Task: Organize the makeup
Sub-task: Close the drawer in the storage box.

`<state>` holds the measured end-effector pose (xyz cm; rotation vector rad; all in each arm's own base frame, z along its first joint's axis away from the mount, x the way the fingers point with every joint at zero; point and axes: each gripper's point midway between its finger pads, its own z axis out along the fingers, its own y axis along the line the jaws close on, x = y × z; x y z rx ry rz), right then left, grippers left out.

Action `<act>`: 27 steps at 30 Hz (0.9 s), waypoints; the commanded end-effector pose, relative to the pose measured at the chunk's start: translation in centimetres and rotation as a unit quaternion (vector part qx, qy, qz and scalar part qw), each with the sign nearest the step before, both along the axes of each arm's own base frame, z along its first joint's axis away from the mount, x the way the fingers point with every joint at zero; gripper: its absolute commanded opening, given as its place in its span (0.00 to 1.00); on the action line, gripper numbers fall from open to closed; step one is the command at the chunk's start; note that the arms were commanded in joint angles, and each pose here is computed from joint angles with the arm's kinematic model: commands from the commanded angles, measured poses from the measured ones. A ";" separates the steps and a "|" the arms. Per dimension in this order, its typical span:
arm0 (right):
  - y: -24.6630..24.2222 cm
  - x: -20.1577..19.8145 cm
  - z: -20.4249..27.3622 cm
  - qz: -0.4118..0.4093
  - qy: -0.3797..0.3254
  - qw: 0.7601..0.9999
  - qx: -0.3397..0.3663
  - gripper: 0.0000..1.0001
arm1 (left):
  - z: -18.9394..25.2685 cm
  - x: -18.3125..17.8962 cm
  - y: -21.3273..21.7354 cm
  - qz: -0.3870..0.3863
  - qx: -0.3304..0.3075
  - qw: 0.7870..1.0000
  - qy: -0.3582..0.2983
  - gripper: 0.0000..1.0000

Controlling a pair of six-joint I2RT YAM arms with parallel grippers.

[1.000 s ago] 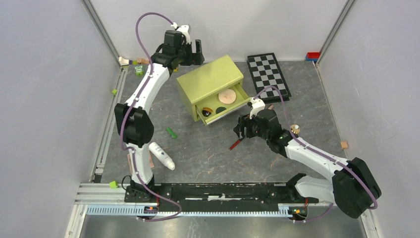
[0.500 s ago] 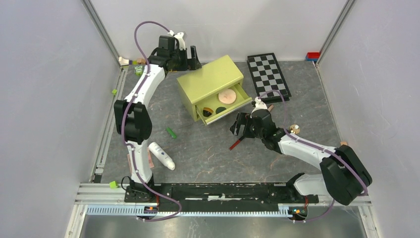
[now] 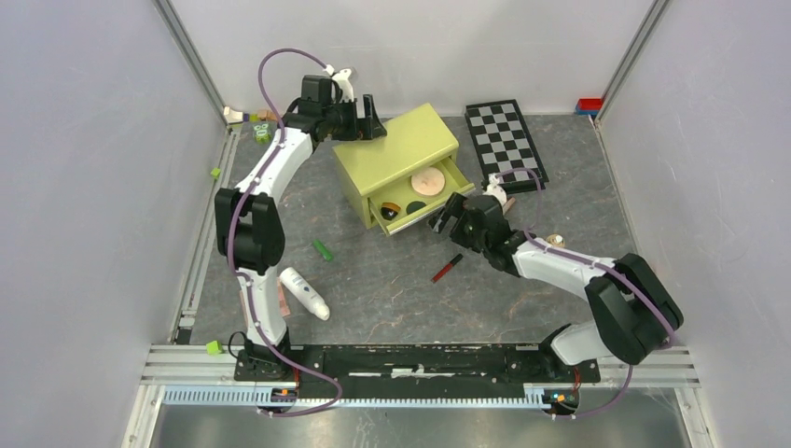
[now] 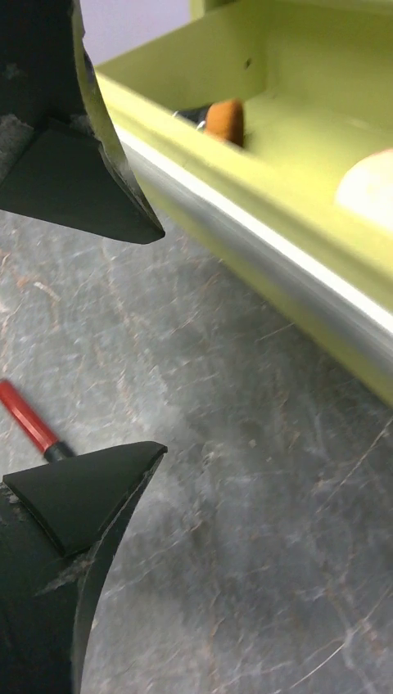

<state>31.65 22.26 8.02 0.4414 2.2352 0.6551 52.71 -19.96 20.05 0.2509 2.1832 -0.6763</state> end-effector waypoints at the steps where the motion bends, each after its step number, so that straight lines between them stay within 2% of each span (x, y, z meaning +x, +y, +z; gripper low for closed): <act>1: 1.3 3.6 3.7 -0.041 -0.045 0.997 0.044 0.98 | -0.8 -1.6 0.5 -0.004 0.027 1.000 0.009 0.95; 7: 3.9 5.9 5.3 -0.022 -0.053 0.996 0.075 0.98 | -1.6 -3.1 0.9 0.001 0.033 0.999 0.022 0.94; 17: 6.3 8.2 4.5 -0.010 -0.055 0.994 0.096 0.98 | -2.2 -5.0 0.5 -0.004 0.040 0.999 0.032 0.94; 27: 8.2 10.1 6.0 0.018 -0.113 0.986 0.119 0.98 | -3.0 -6.5 0.4 -0.007 0.049 0.998 0.042 0.93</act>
